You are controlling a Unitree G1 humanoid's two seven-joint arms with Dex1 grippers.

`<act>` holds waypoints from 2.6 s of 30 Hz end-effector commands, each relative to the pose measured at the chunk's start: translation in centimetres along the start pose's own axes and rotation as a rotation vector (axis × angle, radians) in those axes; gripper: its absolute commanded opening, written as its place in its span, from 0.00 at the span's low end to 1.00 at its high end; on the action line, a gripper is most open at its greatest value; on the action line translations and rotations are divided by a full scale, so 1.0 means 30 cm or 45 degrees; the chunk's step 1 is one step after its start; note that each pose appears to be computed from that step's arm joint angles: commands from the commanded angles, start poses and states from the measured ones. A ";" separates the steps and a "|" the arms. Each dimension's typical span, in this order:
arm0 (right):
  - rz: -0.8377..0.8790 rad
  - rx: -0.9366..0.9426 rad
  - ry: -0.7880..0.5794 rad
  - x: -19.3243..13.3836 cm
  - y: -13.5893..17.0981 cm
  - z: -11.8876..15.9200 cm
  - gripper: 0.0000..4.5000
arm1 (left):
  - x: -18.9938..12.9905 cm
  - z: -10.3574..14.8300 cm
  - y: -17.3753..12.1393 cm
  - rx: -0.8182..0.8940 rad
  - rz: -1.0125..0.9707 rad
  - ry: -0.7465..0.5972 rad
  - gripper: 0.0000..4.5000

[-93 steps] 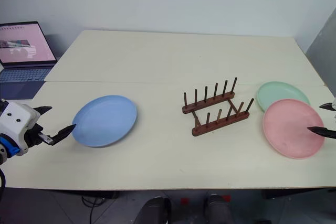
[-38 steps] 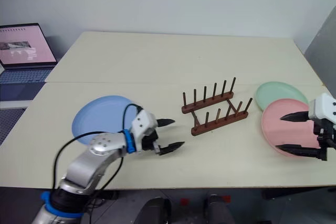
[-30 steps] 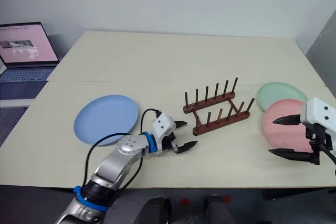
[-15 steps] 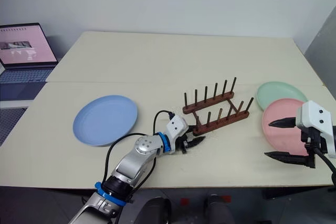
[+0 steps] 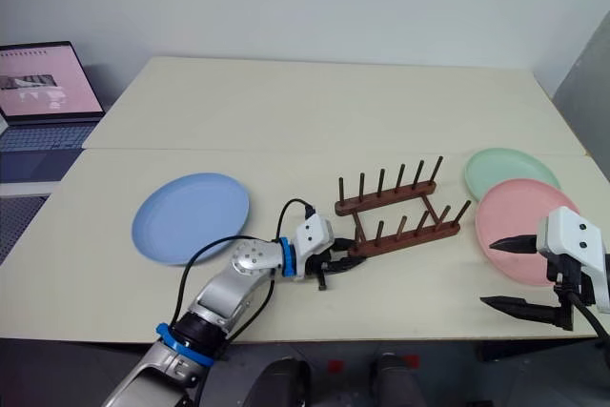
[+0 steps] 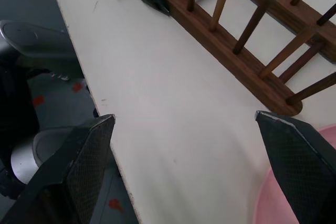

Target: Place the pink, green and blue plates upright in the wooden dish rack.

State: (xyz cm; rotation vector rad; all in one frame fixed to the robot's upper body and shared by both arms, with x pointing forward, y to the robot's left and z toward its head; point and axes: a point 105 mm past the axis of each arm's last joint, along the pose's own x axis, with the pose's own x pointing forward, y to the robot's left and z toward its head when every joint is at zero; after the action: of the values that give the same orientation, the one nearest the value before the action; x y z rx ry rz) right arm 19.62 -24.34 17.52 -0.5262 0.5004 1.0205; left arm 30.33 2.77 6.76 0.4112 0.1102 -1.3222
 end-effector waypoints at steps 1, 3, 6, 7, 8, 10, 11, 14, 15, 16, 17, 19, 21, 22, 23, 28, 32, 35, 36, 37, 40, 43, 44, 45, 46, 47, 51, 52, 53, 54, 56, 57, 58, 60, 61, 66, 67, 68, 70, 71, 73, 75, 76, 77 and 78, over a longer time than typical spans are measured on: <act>-0.043 -0.034 -0.018 -0.017 0.009 0.024 1.00 | 0.007 0.038 0.009 0.077 -0.056 -0.041 0.23; -0.053 -0.023 -0.022 -0.014 0.017 0.021 1.00 | 0.013 0.038 0.008 0.080 -0.096 -0.041 0.23; -0.061 -0.017 -0.022 -0.011 0.026 0.019 1.00 | 0.026 0.037 0.014 0.075 -0.118 -0.041 0.23; -0.063 -0.015 -0.023 -0.010 0.028 0.019 1.00 | 0.030 0.036 0.014 0.071 -0.128 -0.040 0.23; -0.065 -0.012 -0.023 -0.008 0.030 0.019 1.00 | 0.036 0.035 0.019 0.072 -0.131 -0.040 0.23; -0.068 -0.009 -0.022 -0.006 0.033 0.018 1.00 | 0.047 0.031 0.035 0.072 -0.117 -0.039 0.23; -0.069 -0.007 -0.022 -0.005 0.035 0.018 1.00 | 0.051 0.029 0.039 0.071 -0.121 -0.038 0.23; -0.070 -0.004 -0.021 -0.003 0.037 0.019 1.00 | 0.057 0.023 0.055 0.068 -0.112 -0.034 0.23; -0.070 -0.004 -0.021 -0.002 0.038 0.020 1.00 | 0.057 0.022 0.057 0.052 -0.120 -0.032 0.23; -0.071 -0.003 -0.021 0.001 0.037 0.020 1.00 | 0.053 0.026 0.065 0.057 -0.119 -0.033 0.31; -0.071 -0.002 -0.021 0.004 0.036 0.020 1.00 | 0.047 0.030 0.071 0.061 -0.120 -0.034 0.39; -0.081 -0.015 -0.016 0.012 0.031 0.016 1.00 | 0.027 0.042 0.083 0.095 -0.105 -0.039 0.51; -0.105 -0.033 -0.005 0.020 0.021 0.009 1.00 | -0.003 0.054 0.086 0.125 -0.098 -0.045 0.65; -0.116 -0.039 0.011 0.028 0.016 0.001 1.00 | -0.032 0.063 0.085 0.133 -0.100 -0.048 0.71; -0.123 -0.043 0.022 0.033 0.013 -0.005 1.00 | -0.052 0.070 0.081 0.138 -0.104 -0.050 0.71; -0.145 -0.069 0.123 0.081 -0.015 -0.053 1.00 | -0.167 0.099 0.020 0.157 -0.160 -0.008 0.62; -0.126 -0.106 0.172 0.127 -0.036 -0.078 0.91 | -0.177 0.099 -0.061 0.094 -0.249 0.015 0.37; -0.112 -0.151 0.229 0.174 -0.060 -0.101 0.72 | -0.133 0.078 -0.096 0.075 -0.241 0.037 0.17; -0.117 -0.155 0.241 0.188 -0.069 -0.110 0.64 | -0.111 0.073 -0.094 0.076 -0.214 0.043 0.11; -0.127 -0.157 0.249 0.201 -0.079 -0.119 0.56 | -0.090 0.068 -0.092 0.077 -0.192 0.049 0.04; -0.171 -0.163 0.260 0.238 -0.112 -0.132 0.33 | -0.026 0.051 -0.082 0.059 -0.133 0.070 0.00; -0.220 -0.158 0.247 0.276 -0.139 -0.131 0.08 | 0.028 0.041 -0.050 0.067 -0.049 0.084 0.00; -0.228 -0.159 0.244 0.288 -0.144 -0.130 0.00 | 0.039 0.037 -0.037 0.071 -0.020 0.092 0.00; -0.233 -0.160 0.241 0.301 -0.147 -0.128 0.00 | 0.046 0.031 -0.028 0.080 -0.006 0.102 0.00; -0.244 -0.161 0.236 0.314 -0.151 -0.127 0.00 | 0.052 0.025 -0.014 0.089 0.022 0.112 0.00; -0.260 -0.159 0.229 0.325 -0.157 -0.126 0.00 | 0.055 0.021 -0.002 0.103 0.043 0.121 0.00; -0.313 -0.156 0.201 0.370 -0.180 -0.120 0.00 | 0.057 0.019 0.057 0.144 0.142 0.130 0.00; -0.326 -0.155 0.192 0.380 -0.185 -0.117 0.00 | 0.057 0.019 0.066 0.159 0.151 0.133 0.00; -0.342 -0.156 0.185 0.387 -0.192 -0.113 0.00 | 0.057 0.019 0.075 0.164 0.163 0.133 0.00; -0.366 -0.158 0.174 0.393 -0.204 -0.106 0.00 | 0.058 0.019 0.086 0.171 0.176 0.136 0.00; -0.411 -0.161 0.160 0.397 -0.227 -0.097 0.00 | 0.060 0.021 0.102 0.179 0.191 0.135 0.00; -0.430 -0.163 0.156 0.397 -0.237 -0.093 0.00 | 0.061 0.024 0.111 0.187 0.203 0.134 0.00; -0.440 -0.165 0.154 0.397 -0.242 -0.092 0.00 | 0.061 0.025 0.116 0.193 0.210 0.132 0.00; -0.458 -0.163 0.148 0.397 -0.254 -0.088 0.00 | 0.063 0.027 0.132 0.196 0.231 0.133 0.00; -0.464 -0.161 0.144 0.397 -0.258 -0.086 0.00 | 0.063 0.027 0.141 0.199 0.244 0.135 0.00; -0.483 -0.157 0.134 0.406 -0.273 -0.080 0.00 | 0.069 0.028 0.171 0.199 0.279 0.133 0.00; -0.487 -0.160 0.133 0.406 -0.276 -0.079 0.00 | 0.072 0.029 0.175 0.199 0.286 0.131 0.00; -0.490 -0.161 0.133 0.407 -0.278 -0.079 0.00 | 0.074 0.030 0.177 0.199 0.291 0.129 0.00; -0.494 -0.170 0.131 0.408 -0.281 -0.077 0.00 | 0.083 0.039 0.168 0.201 0.273 0.112 0.00; -0.504 -0.177 0.125 0.408 -0.285 -0.073 0.00 | 0.084 0.041 0.164 0.200 0.267 0.106 0.00; -0.521 -0.187 0.115 0.405 -0.292 -0.065 0.00 | 0.081 0.041 0.155 0.195 0.256 0.096 0.00; -0.526 -0.196 0.108 0.402 -0.293 -0.058 0.00 | 0.072 0.039 0.143 0.186 0.233 0.092 0.00; -0.528 -0.202 0.086 0.395 -0.286 -0.043 0.00 | 0.055 0.034 0.114 0.177 0.166 0.093 0.00; -0.526 -0.205 0.063 0.386 -0.275 -0.027 0.00 | 0.035 0.030 0.093 0.155 0.122 0.094 0.00; -0.520 -0.205 0.036 0.372 -0.260 -0.008 0.00 | 0.008 0.027 0.072 0.135 0.081 0.097 0.00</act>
State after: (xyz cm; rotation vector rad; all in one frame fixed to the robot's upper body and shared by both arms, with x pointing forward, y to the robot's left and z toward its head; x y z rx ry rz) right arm 31.53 -20.94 9.30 -0.7391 0.4053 0.6708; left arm 33.41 2.39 7.14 0.5745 0.0954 -1.1955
